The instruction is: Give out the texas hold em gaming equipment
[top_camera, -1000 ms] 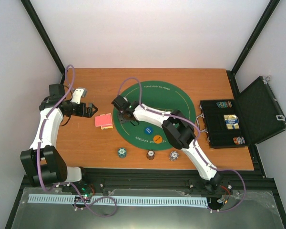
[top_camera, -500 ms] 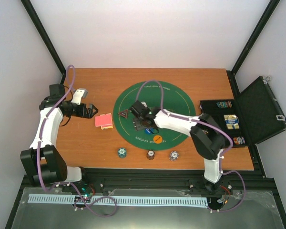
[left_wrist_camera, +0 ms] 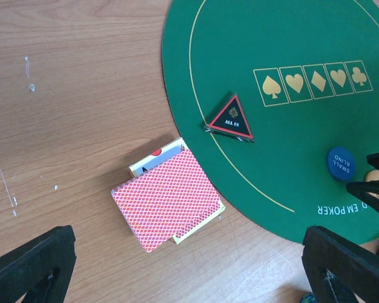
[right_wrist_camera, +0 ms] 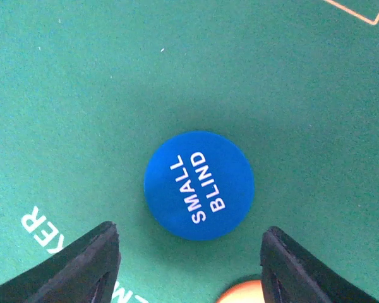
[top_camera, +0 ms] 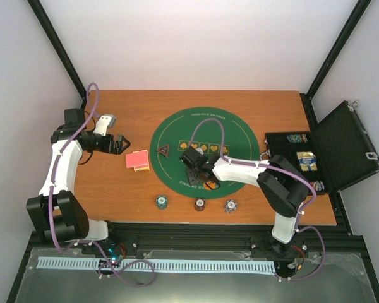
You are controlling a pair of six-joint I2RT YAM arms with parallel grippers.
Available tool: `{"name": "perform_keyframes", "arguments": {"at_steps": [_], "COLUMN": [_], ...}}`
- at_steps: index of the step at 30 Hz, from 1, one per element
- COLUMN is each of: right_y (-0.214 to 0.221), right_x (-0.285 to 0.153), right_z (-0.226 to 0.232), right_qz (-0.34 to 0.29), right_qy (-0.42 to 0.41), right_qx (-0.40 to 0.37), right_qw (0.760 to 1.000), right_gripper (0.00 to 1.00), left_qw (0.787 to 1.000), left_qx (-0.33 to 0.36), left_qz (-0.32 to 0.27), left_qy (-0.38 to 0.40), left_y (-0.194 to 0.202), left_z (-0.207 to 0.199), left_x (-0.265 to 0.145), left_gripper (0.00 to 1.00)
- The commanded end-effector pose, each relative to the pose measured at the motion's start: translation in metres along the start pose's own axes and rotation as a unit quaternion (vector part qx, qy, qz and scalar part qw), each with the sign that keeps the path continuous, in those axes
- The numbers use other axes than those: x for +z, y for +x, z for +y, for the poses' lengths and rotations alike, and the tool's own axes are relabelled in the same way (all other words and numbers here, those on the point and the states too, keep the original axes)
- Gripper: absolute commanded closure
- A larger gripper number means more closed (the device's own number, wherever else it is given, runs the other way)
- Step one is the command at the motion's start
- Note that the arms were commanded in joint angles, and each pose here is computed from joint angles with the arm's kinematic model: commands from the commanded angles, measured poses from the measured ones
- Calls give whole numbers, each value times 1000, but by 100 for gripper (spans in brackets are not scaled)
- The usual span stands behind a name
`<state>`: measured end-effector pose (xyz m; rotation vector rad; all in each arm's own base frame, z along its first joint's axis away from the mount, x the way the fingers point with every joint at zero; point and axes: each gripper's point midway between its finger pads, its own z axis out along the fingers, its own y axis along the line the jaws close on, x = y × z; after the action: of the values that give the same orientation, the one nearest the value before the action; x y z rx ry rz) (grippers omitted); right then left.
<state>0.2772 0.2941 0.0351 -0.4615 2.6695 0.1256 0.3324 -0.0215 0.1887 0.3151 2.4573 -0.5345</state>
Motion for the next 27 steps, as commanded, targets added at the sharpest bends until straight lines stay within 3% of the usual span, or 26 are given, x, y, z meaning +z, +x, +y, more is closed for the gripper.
{"name": "perform_keyframes", "arguments": {"at_steps": [1, 5, 13, 18, 27], "right_y": [-10, -9, -2, -7, -46], "right_x": [5, 17, 28, 33, 55], "right_z": [5, 1, -1, -13, -54], "right_qz": [-16, -3, 8, 8, 7], "right_qy": [-4, -3, 0, 10, 47], "right_qx": [3, 7, 7, 18, 31], "right_qw": [1000, 1000, 1000, 1000, 998], "right_gripper": [41, 46, 44, 61, 64], "left_qw": [1000, 1000, 1000, 1000, 1000], "left_qx": [5, 5, 8, 8, 12], "left_qz": [-16, -17, -17, -16, -19], "left_qy": [3, 2, 1, -3, 4], "left_y": [-13, -14, -15, -15, -19], "left_z": [-2, -2, -1, -1, -2], "left_x": [-9, -10, -11, -11, -12], "left_gripper": [0, 0, 0, 0, 0]}}
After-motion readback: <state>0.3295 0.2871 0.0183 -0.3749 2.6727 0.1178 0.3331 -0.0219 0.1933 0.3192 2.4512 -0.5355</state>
